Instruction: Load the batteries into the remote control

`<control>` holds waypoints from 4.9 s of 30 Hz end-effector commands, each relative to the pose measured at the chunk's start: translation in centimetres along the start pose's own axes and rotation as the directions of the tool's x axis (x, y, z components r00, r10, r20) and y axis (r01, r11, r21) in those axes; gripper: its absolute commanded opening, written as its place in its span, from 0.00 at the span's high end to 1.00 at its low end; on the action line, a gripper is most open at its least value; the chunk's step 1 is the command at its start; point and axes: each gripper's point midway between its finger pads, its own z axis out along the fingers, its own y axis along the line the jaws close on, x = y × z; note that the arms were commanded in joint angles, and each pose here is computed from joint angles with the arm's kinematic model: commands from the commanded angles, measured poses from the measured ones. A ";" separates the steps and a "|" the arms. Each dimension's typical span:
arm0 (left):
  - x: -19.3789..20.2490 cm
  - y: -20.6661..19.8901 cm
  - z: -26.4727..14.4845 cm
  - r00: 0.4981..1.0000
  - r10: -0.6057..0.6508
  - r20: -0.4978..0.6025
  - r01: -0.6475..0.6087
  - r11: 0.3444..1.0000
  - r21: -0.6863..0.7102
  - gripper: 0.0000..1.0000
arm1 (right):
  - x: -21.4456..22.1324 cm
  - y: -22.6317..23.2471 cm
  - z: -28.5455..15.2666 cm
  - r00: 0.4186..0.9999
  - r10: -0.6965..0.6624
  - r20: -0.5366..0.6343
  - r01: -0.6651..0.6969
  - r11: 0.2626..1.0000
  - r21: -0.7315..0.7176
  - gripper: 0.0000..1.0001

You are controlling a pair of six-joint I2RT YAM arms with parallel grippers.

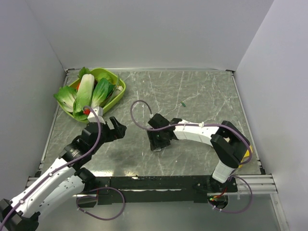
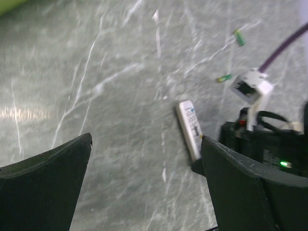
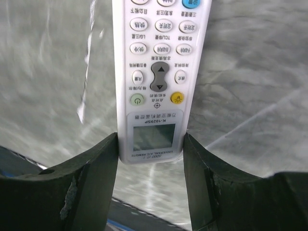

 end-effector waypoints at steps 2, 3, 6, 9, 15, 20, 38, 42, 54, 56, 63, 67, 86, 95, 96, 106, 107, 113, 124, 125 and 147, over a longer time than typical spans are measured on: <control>1.3 -0.3 1.3 0.997 -0.079 -0.024 0.080 0.996 0.044 0.01 | 0.3 1.9 -1.0 0.934 -0.350 0.068 0.357 0.912 -0.201 0.71; 1.8 -0.5 1.5 0.995 -0.082 -0.050 0.085 0.995 0.058 0.01 | -0.2 3.4 -1.9 0.922 -0.365 0.129 0.387 0.880 -0.275 0.72; 2.7 -0.6 2.2 0.992 -0.100 -0.074 0.107 0.990 0.089 0.01 | -0.6 5.3 -3.9 0.902 -0.367 0.226 0.429 0.813 -0.392 0.75; 2.6 -1.6 2.5 0.984 -0.159 -0.083 0.170 0.974 0.149 0.01 | -1.8 5.4 -5.4 0.920 -0.277 0.276 0.380 0.800 -0.464 0.75; 1.7 -4.5 2.9 0.933 -0.344 -0.103 0.359 0.878 0.317 0.00 | -3.5 7.7 -8.6 0.930 -0.046 0.364 0.299 0.671 -0.679 0.76; 1.7 -7.4 2.9 0.894 -0.402 -0.200 0.448 0.779 0.438 0.01 | -4.8 8.8 -10.3 0.911 0.036 0.411 0.309 0.600 -0.738 0.76; 0.3 -11.4 3.0 0.905 -0.350 -0.241 0.422 0.678 0.602 0.06 | -7.7 10.2 -13.9 0.889 0.175 0.423 0.310 0.449 -0.838 0.74; -0.4 -12.4 2.7 0.919 -0.323 -0.227 0.391 0.666 0.636 0.32 | -8.0 10.3 -13.8 0.891 0.166 0.423 0.316 0.445 -0.838 0.73; -1.2 -11.4 4.7 0.980 -0.168 -0.105 0.198 0.827 0.527 0.99 | -8.0 7.7 -13.8 0.899 0.158 0.407 0.285 0.493 -0.822 0.18; -1.5 -10.5 5.3 0.991 -0.113 -0.068 0.131 0.889 0.438 0.99 | -8.1 6.2 -14.0 0.904 0.159 0.398 0.257 0.540 -0.801 0.09; -0.3 -10.4 5.3 0.984 0.178 -0.008 -0.167 0.937 0.307 0.99 | -10.8 2.9 -16.9 0.868 0.092 0.489 0.234 0.792 -0.564 0.03; 0.0 -11.3 4.9 0.961 0.276 0.003 -0.265 0.920 0.290 0.99 | -13.3 3.1 -19.7 0.864 0.121 0.488 0.179 0.833 -0.523 0.06; 0.7 -15.5 3.9 0.883 0.465 0.069 -0.457 0.816 0.354 0.99 | -14.2 6.1 -18.5 0.937 0.190 0.293 0.016 0.815 -0.579 0.28; 0.7 -16.2 2.9 0.915 0.399 0.066 -0.387 0.817 0.428 0.70 | -13.8 6.4 -19.0 0.942 0.174 0.287 0.042 0.786 -0.616 1.00; 0.3 -15.4 3.0 0.924 0.378 0.063 -0.367 0.827 0.426 0.63 | -13.9 5.9 -19.1 0.939 0.176 0.294 0.046 0.786 -0.617 1.00; -2.1 -15.0 -3.1 0.951 0.289 0.106 -0.265 0.591 0.762 0.16 | -13.6 4.4 -24.7 0.844 0.023 0.535 0.383 0.674 -0.632 1.00; -2.4 -14.9 -3.1 0.950 0.294 0.106 -0.266 0.582 0.768 0.14 | -13.4 4.7 -25.3 0.824 -0.011 0.567 0.441 0.640 -0.629 1.00; -1.8 -16.6 -5.2 0.928 0.338 0.156 -0.292 0.400 0.869 0.06 | -12.1 6.2 -28.3 0.726 -0.094 0.681 0.637 0.464 -0.615 1.00; 0.2 -18.0 -5.5 0.911 0.407 0.063 -0.169 0.230 0.958 0.17 | -10.3 7.4 -30.1 0.654 -0.142 0.743 0.746 0.284 -0.602 1.00; -0.2 -18.4 -5.7 0.914 0.397 0.082 -0.176 0.208 0.962 0.19 | -10.1 7.4 -30.0 0.656 -0.144 0.741 0.745 0.275 -0.607 1.00; 0.4 -18.3 -4.7 0.930 0.366 -0.001 -0.095 0.246 0.965 0.98 | -10.8 8.5 -29.5 0.641 -0.137 0.755 0.758 0.267 -0.595 1.00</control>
